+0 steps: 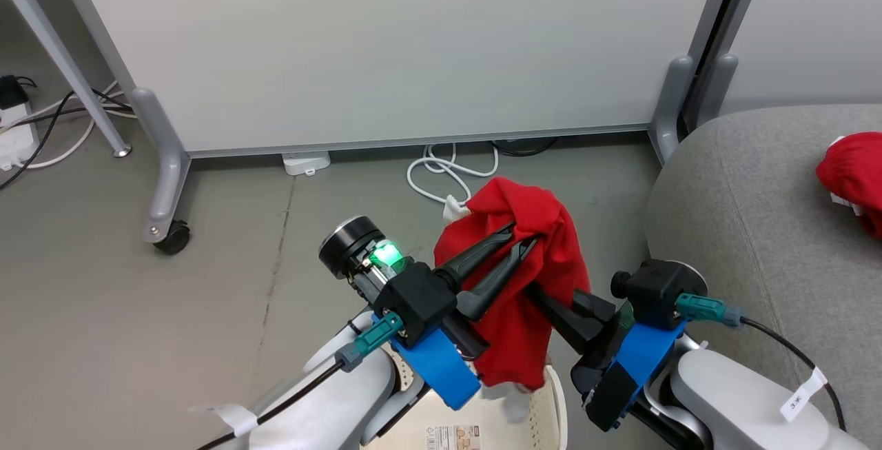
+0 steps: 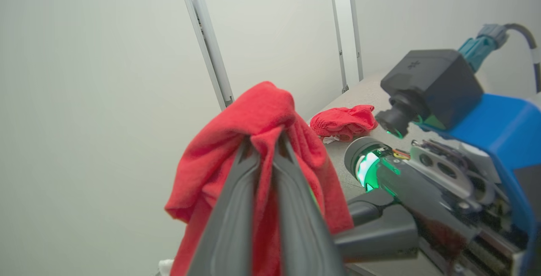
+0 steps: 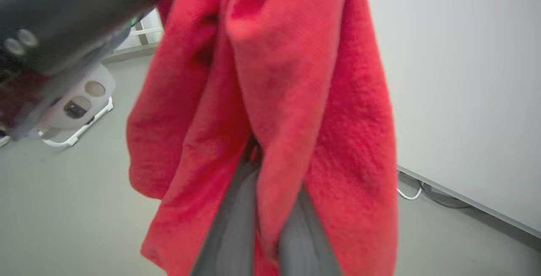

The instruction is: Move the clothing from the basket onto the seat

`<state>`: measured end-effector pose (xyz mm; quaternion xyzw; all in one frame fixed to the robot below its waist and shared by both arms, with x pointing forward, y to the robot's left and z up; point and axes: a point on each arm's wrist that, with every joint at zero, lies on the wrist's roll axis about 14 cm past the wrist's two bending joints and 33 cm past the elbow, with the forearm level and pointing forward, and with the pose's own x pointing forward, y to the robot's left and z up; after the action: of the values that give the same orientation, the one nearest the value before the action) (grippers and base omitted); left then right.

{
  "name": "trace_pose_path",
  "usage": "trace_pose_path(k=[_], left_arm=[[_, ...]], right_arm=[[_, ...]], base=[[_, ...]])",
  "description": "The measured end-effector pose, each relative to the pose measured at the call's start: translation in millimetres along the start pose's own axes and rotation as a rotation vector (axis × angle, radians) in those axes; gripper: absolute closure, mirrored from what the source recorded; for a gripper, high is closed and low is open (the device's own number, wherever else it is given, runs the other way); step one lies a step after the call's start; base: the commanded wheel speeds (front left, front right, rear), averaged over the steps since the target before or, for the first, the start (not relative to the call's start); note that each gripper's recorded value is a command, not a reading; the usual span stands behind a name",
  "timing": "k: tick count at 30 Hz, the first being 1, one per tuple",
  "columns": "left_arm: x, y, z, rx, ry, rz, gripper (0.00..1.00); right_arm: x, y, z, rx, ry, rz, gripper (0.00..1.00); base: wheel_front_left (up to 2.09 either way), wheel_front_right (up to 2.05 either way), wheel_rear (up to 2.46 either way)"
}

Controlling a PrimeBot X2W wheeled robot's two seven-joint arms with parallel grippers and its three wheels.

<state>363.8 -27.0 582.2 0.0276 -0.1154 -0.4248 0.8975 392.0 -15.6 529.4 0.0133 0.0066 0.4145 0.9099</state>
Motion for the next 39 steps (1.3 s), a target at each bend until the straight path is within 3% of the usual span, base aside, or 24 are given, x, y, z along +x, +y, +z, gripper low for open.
trace_pose_path(k=[15,16,17,32,39], left_arm=[[-0.2,-4.5,2.7,0.011,-0.003,-0.012,1.00],[-0.3,-3.1,2.4,0.013,-0.002,-0.003,0.68],[-0.3,-1.6,2.5,0.015,-0.003,0.006,0.00],[-3.4,-0.2,-7.4,0.026,0.024,0.019,0.00],[11.0,-13.6,-19.5,-0.002,0.034,-0.042,0.00]], right_arm=[[-7.4,-0.9,8.6,0.013,-0.046,-0.042,1.00],[-7.6,-1.5,8.9,0.017,-0.050,-0.046,1.00],[-7.7,-2.1,9.3,0.019,-0.053,-0.050,1.00],[-26.5,-39.0,10.1,0.054,-0.103,-0.217,1.00],[-52.7,-70.2,13.0,0.057,-0.139,-0.354,1.00]], base=[[0.00,0.00,0.00],[0.00,0.00,0.00],[0.00,0.00,0.00],[0.00,0.00,0.00],[0.00,0.00,0.00]])
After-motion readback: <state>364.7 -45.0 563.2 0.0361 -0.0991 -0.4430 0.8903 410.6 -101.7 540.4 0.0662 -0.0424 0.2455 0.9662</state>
